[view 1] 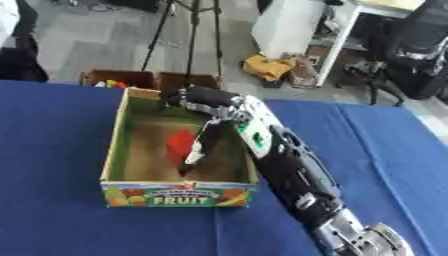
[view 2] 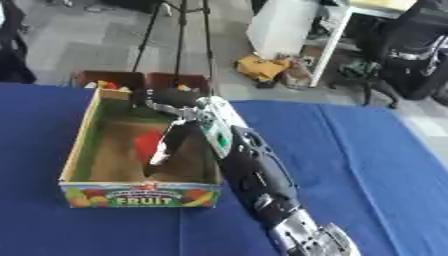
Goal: Pick up objects on the table and place them in the box.
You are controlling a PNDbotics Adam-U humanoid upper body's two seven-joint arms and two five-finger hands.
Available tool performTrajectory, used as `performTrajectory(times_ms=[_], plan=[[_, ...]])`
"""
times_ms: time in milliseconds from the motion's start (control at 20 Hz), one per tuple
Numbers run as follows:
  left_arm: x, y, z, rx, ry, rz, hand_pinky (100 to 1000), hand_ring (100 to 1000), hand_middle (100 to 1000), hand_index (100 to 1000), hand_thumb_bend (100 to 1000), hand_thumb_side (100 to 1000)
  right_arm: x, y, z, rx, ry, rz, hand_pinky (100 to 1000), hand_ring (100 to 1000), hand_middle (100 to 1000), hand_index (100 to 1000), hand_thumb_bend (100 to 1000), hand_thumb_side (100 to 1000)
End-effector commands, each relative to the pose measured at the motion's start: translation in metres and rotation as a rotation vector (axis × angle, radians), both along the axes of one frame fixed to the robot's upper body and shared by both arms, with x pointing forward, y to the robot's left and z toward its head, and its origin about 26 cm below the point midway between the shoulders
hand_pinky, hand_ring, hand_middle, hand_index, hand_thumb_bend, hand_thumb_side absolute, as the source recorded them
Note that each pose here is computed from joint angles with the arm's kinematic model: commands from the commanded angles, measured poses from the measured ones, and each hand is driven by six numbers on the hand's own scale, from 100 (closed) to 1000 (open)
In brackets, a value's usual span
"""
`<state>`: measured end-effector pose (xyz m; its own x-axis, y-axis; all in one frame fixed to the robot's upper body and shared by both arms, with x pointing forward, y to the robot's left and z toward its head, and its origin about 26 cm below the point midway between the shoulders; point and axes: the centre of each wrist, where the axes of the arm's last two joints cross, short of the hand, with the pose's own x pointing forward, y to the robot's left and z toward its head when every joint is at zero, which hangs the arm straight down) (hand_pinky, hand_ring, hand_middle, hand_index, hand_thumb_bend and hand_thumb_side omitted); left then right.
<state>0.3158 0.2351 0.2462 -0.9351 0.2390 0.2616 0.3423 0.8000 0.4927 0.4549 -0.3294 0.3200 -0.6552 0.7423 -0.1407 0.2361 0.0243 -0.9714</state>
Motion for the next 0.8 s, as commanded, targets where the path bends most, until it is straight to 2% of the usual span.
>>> performTrajectory(times_ms=[50,200,300,550,650,800], plan=[[-0.003,0.001,0.006,0.005,-0.019,-0.002,755,996,988,888,100,1000,-0.014,-0.008,0.034,0.047,-0.124,0.014,808,1000,825,881,1000,635],[-0.003,0.003,0.005,0.001,-0.016,0.001,756,996,988,888,100,1000,-0.021,-0.011,0.044,0.107,-0.183,0.036,810,1000,832,880,1000,684],[-0.003,0.003,0.005,-0.001,-0.013,0.003,756,996,988,888,100,1000,-0.028,-0.012,0.052,0.157,-0.224,0.063,811,1000,834,877,1000,750],[-0.003,0.007,0.005,-0.010,-0.006,0.016,757,996,987,888,100,1000,-0.056,-0.015,0.077,0.311,-0.362,0.141,792,1000,838,873,1000,989],[-0.003,0.008,0.005,-0.015,-0.005,0.020,757,996,987,888,100,1000,-0.068,-0.016,0.084,0.367,-0.415,0.170,787,1000,836,870,997,1000],[-0.003,0.009,0.005,-0.022,-0.003,0.026,759,997,986,888,100,1000,-0.090,-0.018,0.091,0.441,-0.492,0.222,766,994,838,870,906,1000]])
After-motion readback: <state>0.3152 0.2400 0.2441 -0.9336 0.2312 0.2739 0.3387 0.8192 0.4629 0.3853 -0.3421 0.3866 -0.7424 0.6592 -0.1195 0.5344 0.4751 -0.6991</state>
